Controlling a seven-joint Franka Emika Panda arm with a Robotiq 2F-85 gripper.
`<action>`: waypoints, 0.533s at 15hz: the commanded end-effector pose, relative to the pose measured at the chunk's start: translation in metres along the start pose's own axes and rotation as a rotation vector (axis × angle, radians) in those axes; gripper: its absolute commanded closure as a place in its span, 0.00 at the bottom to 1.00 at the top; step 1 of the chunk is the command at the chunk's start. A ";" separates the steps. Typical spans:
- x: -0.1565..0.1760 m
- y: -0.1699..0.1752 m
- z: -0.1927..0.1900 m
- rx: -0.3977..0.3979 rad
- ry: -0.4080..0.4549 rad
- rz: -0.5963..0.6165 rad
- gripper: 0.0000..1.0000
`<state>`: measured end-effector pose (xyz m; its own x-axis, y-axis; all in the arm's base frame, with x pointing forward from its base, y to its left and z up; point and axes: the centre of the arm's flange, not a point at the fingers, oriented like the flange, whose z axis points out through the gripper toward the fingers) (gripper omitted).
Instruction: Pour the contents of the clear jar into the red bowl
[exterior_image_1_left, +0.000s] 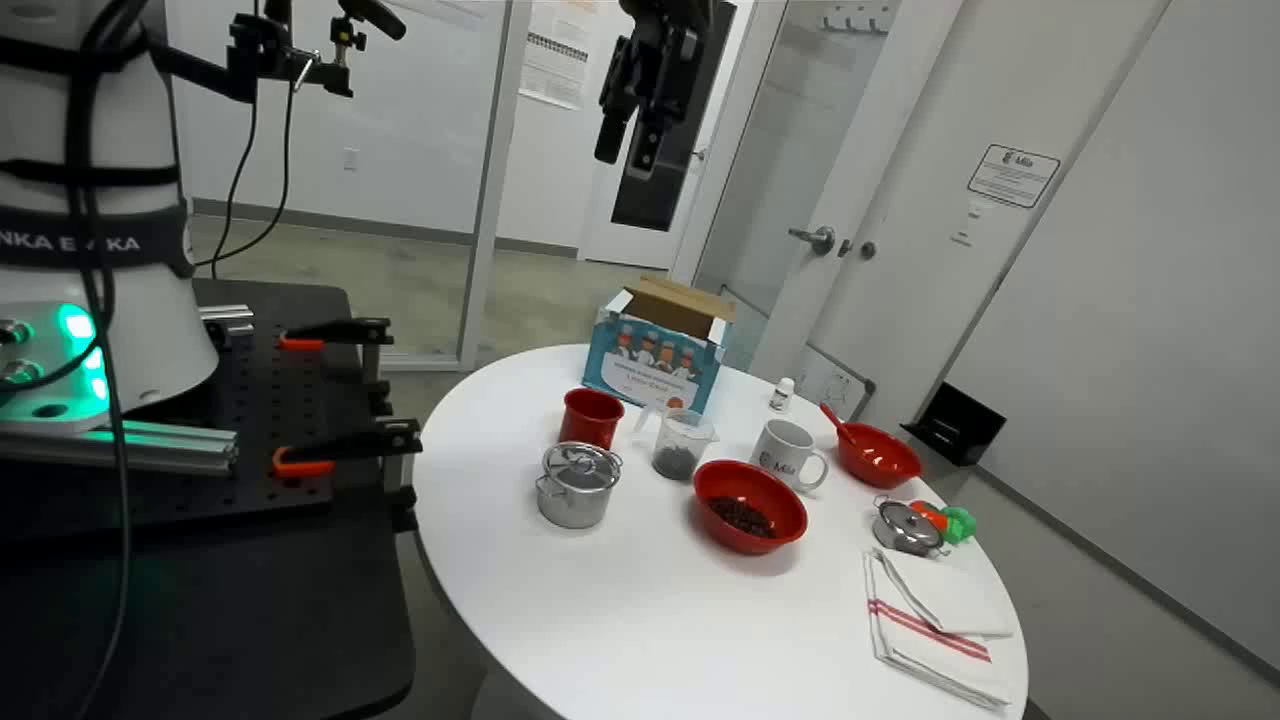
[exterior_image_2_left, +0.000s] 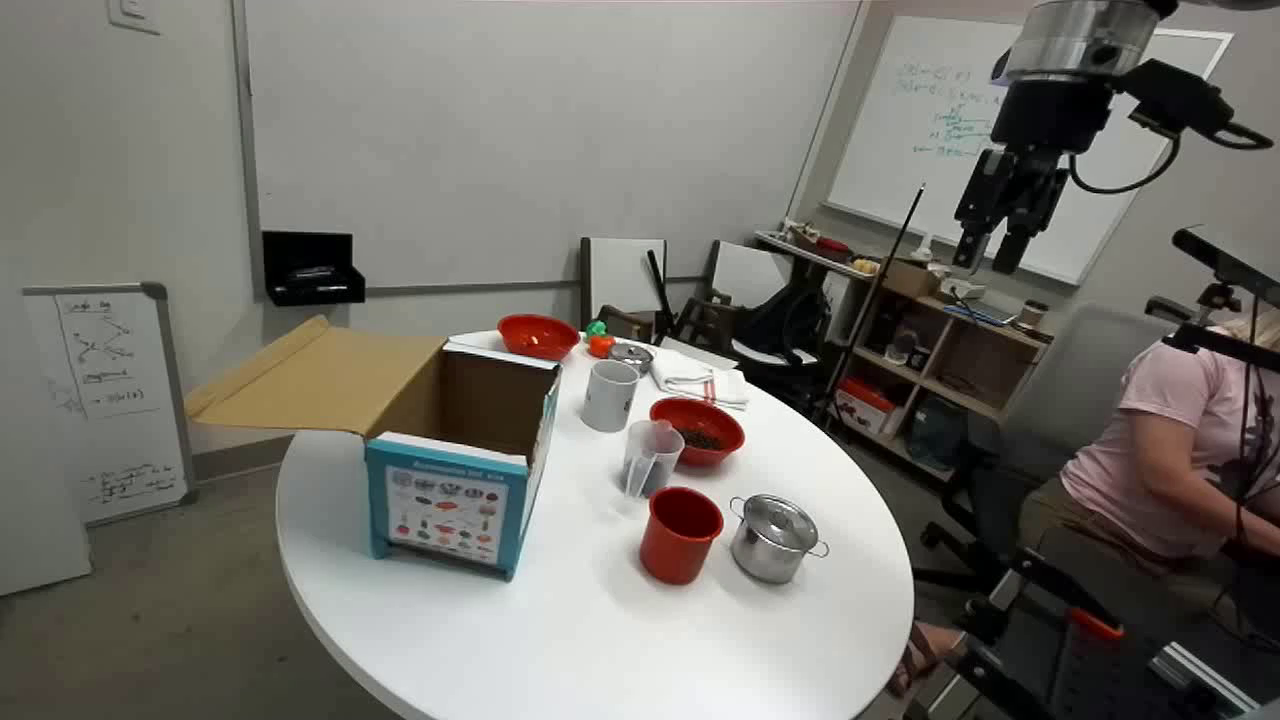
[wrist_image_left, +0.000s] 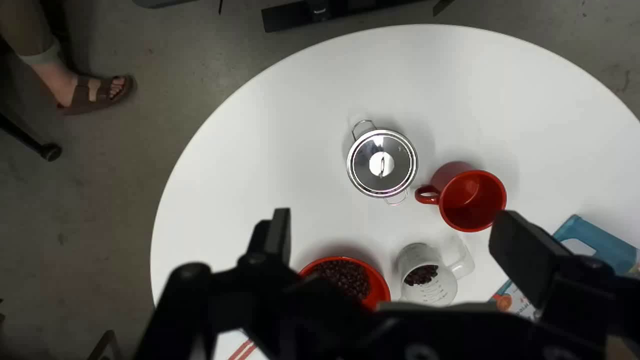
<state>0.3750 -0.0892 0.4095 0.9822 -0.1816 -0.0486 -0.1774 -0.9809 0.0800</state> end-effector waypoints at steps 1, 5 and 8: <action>0.000 0.000 0.000 0.000 0.000 0.000 0.00; 0.000 0.000 0.000 0.000 0.000 0.000 0.00; -0.003 0.000 -0.001 -0.019 -0.020 0.104 0.00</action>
<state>0.3748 -0.0894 0.4093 0.9795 -0.1955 -0.0490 -0.1912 -0.9782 0.0810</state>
